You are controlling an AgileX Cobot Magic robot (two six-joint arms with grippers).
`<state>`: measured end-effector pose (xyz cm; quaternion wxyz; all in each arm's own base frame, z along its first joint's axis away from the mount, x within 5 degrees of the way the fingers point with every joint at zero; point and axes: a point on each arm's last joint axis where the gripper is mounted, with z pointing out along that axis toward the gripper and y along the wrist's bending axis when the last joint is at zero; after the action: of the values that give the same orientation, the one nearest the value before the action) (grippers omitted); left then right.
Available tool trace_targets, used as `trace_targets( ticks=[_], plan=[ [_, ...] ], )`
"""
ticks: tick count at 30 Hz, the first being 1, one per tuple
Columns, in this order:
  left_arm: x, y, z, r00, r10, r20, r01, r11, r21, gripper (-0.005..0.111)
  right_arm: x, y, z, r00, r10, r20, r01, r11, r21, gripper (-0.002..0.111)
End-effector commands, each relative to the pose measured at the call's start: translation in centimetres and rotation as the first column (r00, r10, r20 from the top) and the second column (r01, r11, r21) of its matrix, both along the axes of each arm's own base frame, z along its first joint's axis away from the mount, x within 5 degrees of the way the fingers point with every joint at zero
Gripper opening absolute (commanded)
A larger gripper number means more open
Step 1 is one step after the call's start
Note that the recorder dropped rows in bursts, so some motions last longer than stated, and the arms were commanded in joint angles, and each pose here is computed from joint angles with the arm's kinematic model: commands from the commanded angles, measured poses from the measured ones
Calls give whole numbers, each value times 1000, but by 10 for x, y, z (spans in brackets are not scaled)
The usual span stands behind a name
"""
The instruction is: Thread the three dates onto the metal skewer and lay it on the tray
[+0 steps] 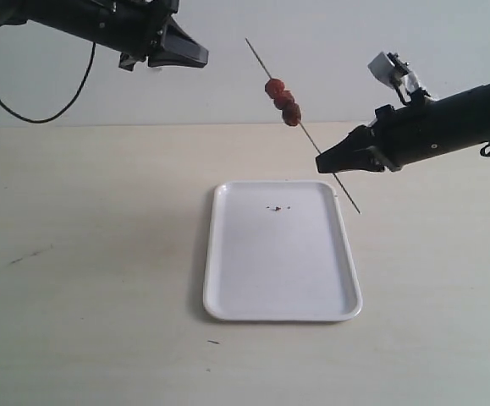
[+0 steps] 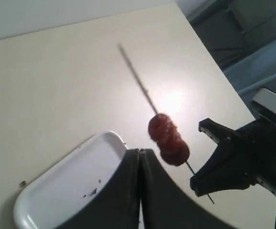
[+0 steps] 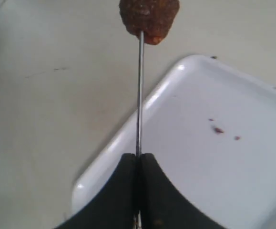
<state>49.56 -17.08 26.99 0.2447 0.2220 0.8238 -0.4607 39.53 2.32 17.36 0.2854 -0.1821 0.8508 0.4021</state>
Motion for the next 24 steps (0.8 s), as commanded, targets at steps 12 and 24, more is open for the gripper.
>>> trace_targets(
  ticks=[12,24],
  plan=[
    [-159,83,15,807,320,495,-399,915,58,0,-71,24,-21,923,-252,-292,303,942,145,0],
    [-218,93,45,692,254,676,-345,938,0,0,-102,123,-45,788,-599,-140,530,777,-340,0]
  ],
)
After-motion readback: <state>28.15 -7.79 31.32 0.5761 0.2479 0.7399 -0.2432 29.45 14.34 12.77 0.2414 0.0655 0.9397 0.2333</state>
